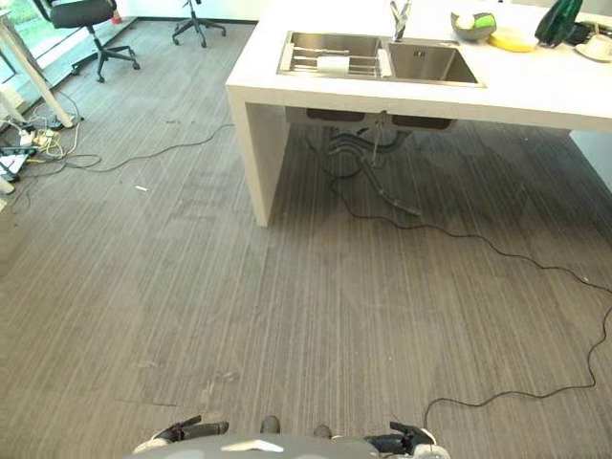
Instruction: Place the dishes in the dishwasher.
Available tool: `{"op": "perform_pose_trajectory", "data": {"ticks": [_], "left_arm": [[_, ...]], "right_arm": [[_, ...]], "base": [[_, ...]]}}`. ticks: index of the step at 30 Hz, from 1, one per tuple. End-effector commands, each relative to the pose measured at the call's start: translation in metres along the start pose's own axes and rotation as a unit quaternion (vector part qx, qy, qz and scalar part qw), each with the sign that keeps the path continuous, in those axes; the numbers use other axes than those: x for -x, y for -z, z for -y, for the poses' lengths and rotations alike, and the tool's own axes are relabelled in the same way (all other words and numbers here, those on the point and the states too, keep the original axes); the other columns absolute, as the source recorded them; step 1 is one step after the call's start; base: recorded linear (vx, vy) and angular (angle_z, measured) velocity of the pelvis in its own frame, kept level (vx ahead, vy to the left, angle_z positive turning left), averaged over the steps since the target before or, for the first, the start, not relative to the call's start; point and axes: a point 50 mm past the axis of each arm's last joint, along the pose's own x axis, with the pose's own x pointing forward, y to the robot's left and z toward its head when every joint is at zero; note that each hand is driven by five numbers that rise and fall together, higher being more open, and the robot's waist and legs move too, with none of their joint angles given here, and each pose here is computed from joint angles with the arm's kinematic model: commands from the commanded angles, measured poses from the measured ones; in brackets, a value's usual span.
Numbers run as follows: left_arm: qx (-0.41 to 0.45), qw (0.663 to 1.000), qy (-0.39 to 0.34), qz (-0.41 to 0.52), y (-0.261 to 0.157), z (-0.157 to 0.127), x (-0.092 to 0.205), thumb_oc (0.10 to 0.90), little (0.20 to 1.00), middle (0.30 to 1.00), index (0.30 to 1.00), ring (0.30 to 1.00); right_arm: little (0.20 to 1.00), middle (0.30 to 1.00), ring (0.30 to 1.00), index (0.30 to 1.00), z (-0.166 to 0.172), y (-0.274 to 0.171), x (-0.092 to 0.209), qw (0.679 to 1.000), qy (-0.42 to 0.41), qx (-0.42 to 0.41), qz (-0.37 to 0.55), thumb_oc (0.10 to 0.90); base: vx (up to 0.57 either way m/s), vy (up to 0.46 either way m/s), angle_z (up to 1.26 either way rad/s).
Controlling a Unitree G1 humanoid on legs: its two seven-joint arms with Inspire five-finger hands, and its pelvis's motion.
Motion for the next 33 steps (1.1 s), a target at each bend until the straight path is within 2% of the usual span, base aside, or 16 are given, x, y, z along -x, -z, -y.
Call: {"op": "perform_pose_trajectory", "data": {"ticks": [1, 4, 8, 13, 15, 17, 20, 21, 22, 24, 25, 26, 27, 28, 30, 33], "left_arm": [[-0.016, 1.000, -0.013, 0.005, -0.009, 0.000, -0.001, 0.800, 0.900, 0.900, 0.900, 0.900], [-0.024, 0.998, -0.011, 0.063, -0.040, 0.007, -0.002, 0.800, 0.900, 0.900, 0.900, 0.900], [-0.014, 0.996, -0.015, 0.086, -0.053, 0.010, -0.001, 0.800, 0.900, 0.900, 0.900, 0.900], [-0.039, 0.996, -0.024, 0.077, -0.042, 0.008, -0.001, 0.800, 0.900, 0.900, 0.900, 0.900], [-0.030, 0.997, -0.039, 0.067, -0.032, 0.000, -0.001, 0.800, 0.900, 0.900, 0.900, 0.900], [-0.028, 0.996, -0.033, 0.072, -0.035, 0.004, -0.001, 0.800, 0.900, 0.900, 0.900, 0.900], [-0.001, 0.991, -0.028, 0.129, -0.064, 0.017, 0.002, 0.800, 0.900, 0.900, 0.900, 0.900], [-0.026, 0.989, -0.002, 0.145, -0.082, 0.043, 0.003, 0.800, 0.900, 0.900, 0.900, 0.900], [-0.026, 0.989, -0.002, 0.146, -0.082, 0.043, 0.003, 0.800, 0.900, 0.900, 0.900, 0.900], [-0.050, 0.975, -0.005, 0.218, -0.117, 0.057, 0.013, 0.800, 0.900, 0.900, 0.900, 0.900], [-0.044, 0.934, 0.016, 0.355, -0.174, 0.082, 0.045, 0.800, 0.900, 0.900, 0.900, 0.900], [-0.044, 0.934, 0.016, 0.355, -0.174, 0.082, 0.045, 0.800, 0.900, 0.900, 0.900, 0.900], [-0.001, 0.857, 0.050, 0.513, -0.225, 0.095, 0.103, 0.800, 0.900, 0.900, 0.900, 0.900], [0.027, 0.807, 0.057, 0.587, -0.242, 0.090, 0.138, 0.800, 0.900, 0.900, 0.900, 0.900], [0.087, 0.708, 0.036, 0.700, -0.260, 0.074, 0.197, 0.800, 0.900, 0.900, 0.900, 0.900], [0.072, 0.611, -0.002, 0.789, -0.266, 0.066, 0.243, 0.800, 0.900, 0.900, 0.900, 0.900]], "right_arm": [[0.900, 0.900, 0.900, 0.900, 0.022, -0.003, 0.002, 0.999, 0.028, 0.016, 0.008, 0.800], [0.900, 0.900, 0.900, 0.900, 0.030, -0.016, 0.002, 0.999, 0.037, 0.011, 0.031, 0.800], [0.900, 0.900, 0.900, 0.900, 0.035, -0.016, 0.002, 0.998, 0.051, 0.016, 0.025, 0.800], [0.900, 0.900, 0.900, 0.900, 0.041, -0.006, 0.004, 0.997, 0.064, 0.041, 0.009, 0.800], [0.900, 0.900, 0.900, 0.900, 0.037, -0.019, 0.003, 0.992, 0.061, 0.109, 0.028, 0.800], [0.900, 0.900, 0.900, 0.900, 0.033, -0.022, 0.002, 0.991, 0.057, 0.119, 0.034, 0.800], [0.900, 0.900, 0.900, 0.900, 0.023, -0.028, 0.001, 0.994, 0.050, 0.082, 0.052, 0.800], [0.900, 0.900, 0.900, 0.900, 0.012, -0.038, 0.000, 0.994, 0.036, 0.072, 0.072, 0.800], [0.900, 0.900, 0.900, 0.900, 0.012, -0.038, 0.000, 0.994, 0.037, 0.072, 0.072, 0.800], [0.900, 0.900, 0.900, 0.900, 0.010, -0.054, 0.001, 0.990, 0.041, 0.086, 0.102, 0.800], [0.900, 0.900, 0.900, 0.900, 0.010, -0.068, 0.003, 0.987, 0.056, 0.072, 0.129, 0.800], [0.900, 0.900, 0.900, 0.900, 0.010, -0.068, 0.003, 0.987, 0.056, 0.072, 0.129, 0.800], [0.900, 0.900, 0.900, 0.900, 0.013, -0.069, 0.004, 0.986, 0.067, 0.046, 0.142, 0.800], [0.900, 0.900, 0.900, 0.900, 0.013, -0.064, 0.004, 0.987, 0.069, 0.037, 0.140, 0.800], [0.900, 0.900, 0.900, 0.900, 0.009, -0.044, 0.004, 0.990, 0.066, 0.006, 0.122, 0.800], [0.900, 0.900, 0.900, 0.900, 0.005, -0.013, 0.003, 0.995, 0.061, -0.011, 0.081, 0.800]], "base": [[0.03, -0.059, 0.05], [-0.10, -0.140, 0.04], [0.07, -0.091, 0.25], [0.42, 0.035, 0.07], [0.46, 0.068, -0.78], [0.30, 0.081, -0.65], [0.39, 0.151, -0.26], [0.15, 0.078, -0.07], [0.24, 0.079, -0.04], [0.34, 0.120, 0.14], [0.32, 0.117, 0.51], [0.42, 0.100, 0.67], [0.33, 0.000, 0.85], [0.45, -0.043, 0.70], [0.42, -0.162, 0.36], [0.46, -0.182, 0.48]]}}
